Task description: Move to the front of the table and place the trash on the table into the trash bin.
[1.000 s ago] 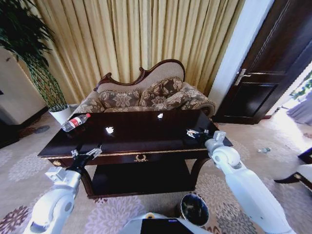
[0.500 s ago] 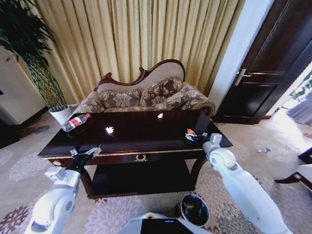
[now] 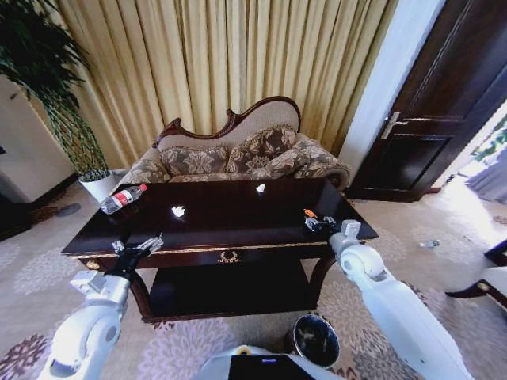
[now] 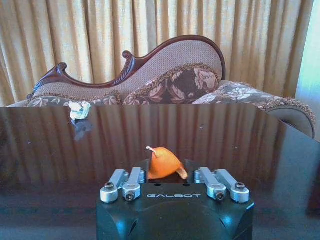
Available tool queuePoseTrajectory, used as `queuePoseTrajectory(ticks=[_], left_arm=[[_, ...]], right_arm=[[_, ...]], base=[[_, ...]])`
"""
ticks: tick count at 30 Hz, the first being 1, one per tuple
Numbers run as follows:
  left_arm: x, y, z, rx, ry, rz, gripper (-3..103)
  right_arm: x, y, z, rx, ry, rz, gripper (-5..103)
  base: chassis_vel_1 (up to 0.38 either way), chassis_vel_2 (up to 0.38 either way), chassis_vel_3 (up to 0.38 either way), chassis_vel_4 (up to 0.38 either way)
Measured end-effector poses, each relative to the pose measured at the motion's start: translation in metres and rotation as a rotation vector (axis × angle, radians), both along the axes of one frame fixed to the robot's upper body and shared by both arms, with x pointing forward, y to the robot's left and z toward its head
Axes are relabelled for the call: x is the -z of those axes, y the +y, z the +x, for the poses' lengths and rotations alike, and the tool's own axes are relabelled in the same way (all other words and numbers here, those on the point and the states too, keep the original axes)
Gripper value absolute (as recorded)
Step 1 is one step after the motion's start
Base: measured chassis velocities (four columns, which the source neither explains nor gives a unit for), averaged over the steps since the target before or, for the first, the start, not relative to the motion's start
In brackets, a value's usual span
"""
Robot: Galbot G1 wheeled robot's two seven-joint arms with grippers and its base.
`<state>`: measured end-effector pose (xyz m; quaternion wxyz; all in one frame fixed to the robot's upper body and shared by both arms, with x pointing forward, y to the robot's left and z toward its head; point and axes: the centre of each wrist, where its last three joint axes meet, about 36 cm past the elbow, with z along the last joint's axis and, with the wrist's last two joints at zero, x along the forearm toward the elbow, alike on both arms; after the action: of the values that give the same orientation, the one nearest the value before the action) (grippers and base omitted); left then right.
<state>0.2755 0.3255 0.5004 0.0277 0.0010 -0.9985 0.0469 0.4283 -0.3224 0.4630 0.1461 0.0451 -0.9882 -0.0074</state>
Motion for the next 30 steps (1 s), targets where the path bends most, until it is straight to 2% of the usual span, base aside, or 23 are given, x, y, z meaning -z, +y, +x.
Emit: queuePoseTrajectory(ticks=[3, 4, 6, 8, 10, 20, 30], left_arm=[[0.0, 0.0, 0.0, 0.001, -0.003, 0.001, 100], [0.0, 0.0, 0.0, 0.001, -0.003, 0.001, 100], [0.0, 0.0, 0.001, 0.002, -0.004, 0.0, 100], [0.001, 0.0, 0.002, 0.002, -0.004, 0.0, 100], [0.002, -0.001, 0.002, 0.004, -0.005, -0.002, 100], [0.007, -0.003, 0.006, 0.006, -0.011, -0.003, 100], [0.01, -0.002, 0.008, 0.004, -0.007, -0.003, 100]], right_arm=[[0.001, -0.001, -0.004, 0.005, -0.01, -0.003, 25], [0.001, -0.001, -0.004, 0.005, -0.01, -0.003, 25], [-0.003, -0.001, -0.01, 0.011, -0.032, 0.006, 14], [-0.005, -0.001, -0.013, 0.016, -0.044, 0.01, 14], [-0.01, -0.002, -0.022, 0.022, -0.072, 0.021, 4], [-0.02, -0.013, -0.052, 0.087, -0.202, 0.032, 2], [-0.012, -0.012, -0.071, 0.117, -0.204, 0.031, 2]], base=[[0.0, 0.0, 0.0, 0.0], [0.0, 0.0, 0.0, 0.0], [0.0, 0.0, 0.0, 0.0], [0.0, 0.0, 0.0, 0.0], [0.0, 0.0, 0.0, 0.0], [0.0, 0.0, 0.0, 0.0], [0.0, 0.0, 0.0, 0.0]])
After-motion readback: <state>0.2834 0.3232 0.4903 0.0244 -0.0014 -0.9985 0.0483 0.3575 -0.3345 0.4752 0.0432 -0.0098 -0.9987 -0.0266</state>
